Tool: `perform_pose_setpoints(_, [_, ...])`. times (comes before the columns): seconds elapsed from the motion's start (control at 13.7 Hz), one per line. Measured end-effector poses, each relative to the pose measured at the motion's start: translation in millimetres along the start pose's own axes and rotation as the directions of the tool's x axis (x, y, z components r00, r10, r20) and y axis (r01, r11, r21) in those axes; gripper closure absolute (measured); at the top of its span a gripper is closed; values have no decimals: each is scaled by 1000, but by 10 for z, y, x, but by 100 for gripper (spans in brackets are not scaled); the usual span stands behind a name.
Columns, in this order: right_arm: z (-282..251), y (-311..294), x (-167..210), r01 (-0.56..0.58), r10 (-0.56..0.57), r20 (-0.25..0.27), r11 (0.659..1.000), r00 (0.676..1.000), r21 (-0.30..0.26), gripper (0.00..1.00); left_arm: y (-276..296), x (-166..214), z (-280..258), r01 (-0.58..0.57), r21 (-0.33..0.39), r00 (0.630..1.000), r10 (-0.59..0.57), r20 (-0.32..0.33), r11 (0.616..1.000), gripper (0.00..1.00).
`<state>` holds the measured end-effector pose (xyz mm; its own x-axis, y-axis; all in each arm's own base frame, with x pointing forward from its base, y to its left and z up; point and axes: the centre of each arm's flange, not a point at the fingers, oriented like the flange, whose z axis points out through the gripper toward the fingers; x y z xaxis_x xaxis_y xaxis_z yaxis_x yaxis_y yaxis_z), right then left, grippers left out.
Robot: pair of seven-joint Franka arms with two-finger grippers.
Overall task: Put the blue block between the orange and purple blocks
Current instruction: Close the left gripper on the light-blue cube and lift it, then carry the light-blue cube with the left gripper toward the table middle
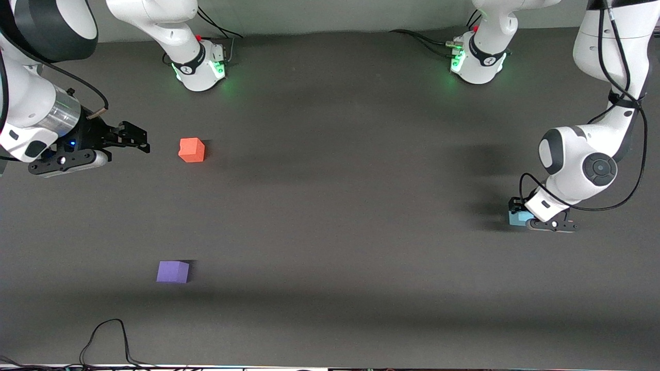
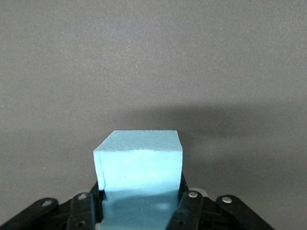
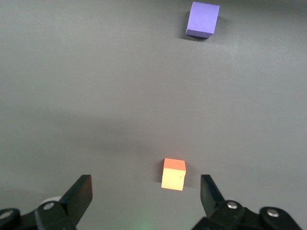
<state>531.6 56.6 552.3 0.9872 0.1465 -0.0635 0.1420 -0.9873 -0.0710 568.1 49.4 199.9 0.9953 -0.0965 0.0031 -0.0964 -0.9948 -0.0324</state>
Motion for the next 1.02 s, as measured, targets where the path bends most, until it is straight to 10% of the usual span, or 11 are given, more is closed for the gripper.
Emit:
perform_pose_setpoints(0.29, [16, 0, 7, 0, 0, 3, 1000, 1000, 1, 0, -54, 204, -308, 3, -2, 1000, -3, 19, 1000, 44])
perform_pose_setpoints(0.66, [28, -5, 13, 2, -2, 5, 1000, 1000, 1, 0, -122, 547, -1922, 39, -23, 988, -36, 149, 999, 44])
perform_pose_setpoints(1.02, [30, -14, 14, 4, -4, 6, 1000, 1000, 1, 0, 1303, 687, -2819, 165, -15, 973, -160, 169, 986, 44])
